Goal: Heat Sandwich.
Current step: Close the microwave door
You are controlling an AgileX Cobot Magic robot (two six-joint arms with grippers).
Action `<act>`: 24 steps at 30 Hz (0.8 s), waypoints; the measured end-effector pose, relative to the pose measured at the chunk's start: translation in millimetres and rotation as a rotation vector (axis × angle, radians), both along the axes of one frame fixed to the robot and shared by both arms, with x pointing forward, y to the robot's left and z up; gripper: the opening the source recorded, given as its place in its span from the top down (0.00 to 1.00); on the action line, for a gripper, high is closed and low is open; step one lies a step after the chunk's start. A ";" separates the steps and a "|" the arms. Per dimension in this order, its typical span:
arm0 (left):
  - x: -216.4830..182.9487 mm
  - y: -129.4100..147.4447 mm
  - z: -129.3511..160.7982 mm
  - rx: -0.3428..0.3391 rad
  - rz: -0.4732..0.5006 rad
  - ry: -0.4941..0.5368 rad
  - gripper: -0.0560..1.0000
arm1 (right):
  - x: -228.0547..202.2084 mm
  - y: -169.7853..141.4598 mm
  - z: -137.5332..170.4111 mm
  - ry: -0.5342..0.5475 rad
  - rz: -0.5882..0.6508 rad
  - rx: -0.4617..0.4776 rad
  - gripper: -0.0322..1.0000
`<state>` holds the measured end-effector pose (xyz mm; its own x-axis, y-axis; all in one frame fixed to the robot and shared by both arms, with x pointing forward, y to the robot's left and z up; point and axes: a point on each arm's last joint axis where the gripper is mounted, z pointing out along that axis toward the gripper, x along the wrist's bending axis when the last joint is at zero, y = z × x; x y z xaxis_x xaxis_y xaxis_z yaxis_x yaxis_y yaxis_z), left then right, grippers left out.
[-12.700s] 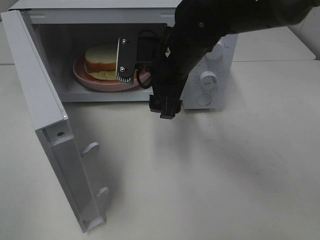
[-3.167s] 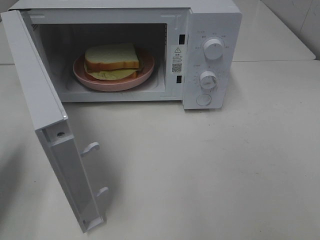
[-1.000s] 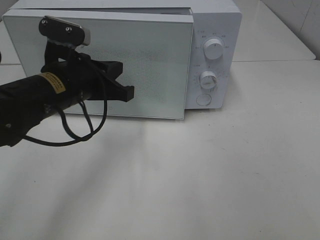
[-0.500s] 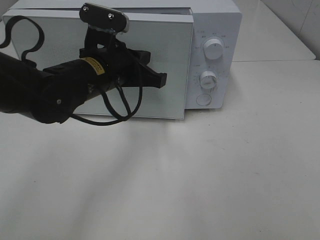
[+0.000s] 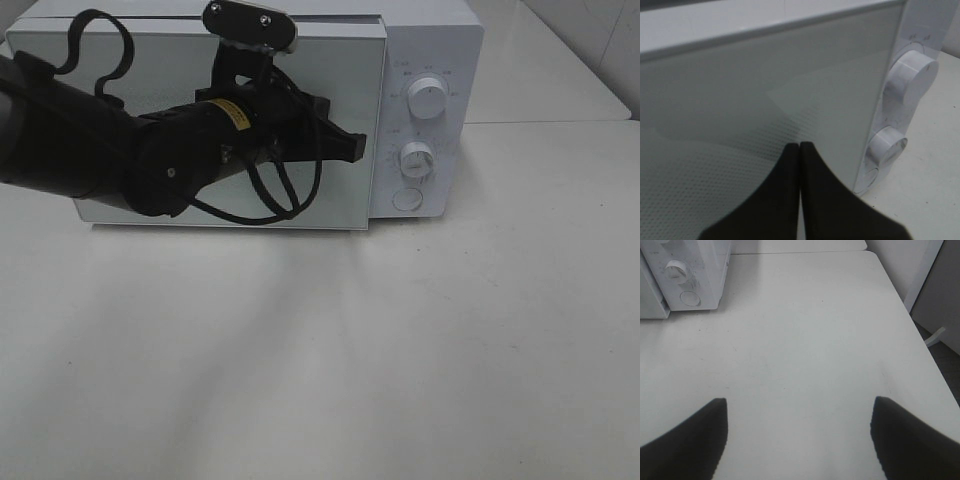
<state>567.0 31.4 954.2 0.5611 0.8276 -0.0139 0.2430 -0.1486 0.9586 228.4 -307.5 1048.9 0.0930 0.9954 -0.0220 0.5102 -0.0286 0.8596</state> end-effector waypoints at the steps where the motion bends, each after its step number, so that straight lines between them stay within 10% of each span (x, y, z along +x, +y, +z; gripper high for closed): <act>1: 0.0 0.0 0.0 0.000 0.000 0.000 0.95 | 0.0 0.0 0.0 0.000 0.000 0.000 0.23; 24: 23.5 -9.0 -6.5 0.031 -0.004 0.028 0.95 | 0.0 0.0 0.0 0.000 0.000 0.000 0.23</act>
<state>590.6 22.3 947.6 0.5641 0.8257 -0.0040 0.2691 -0.1792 0.9463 228.4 -307.5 1048.9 0.0930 0.9954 -0.0220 0.5102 -0.0286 0.8596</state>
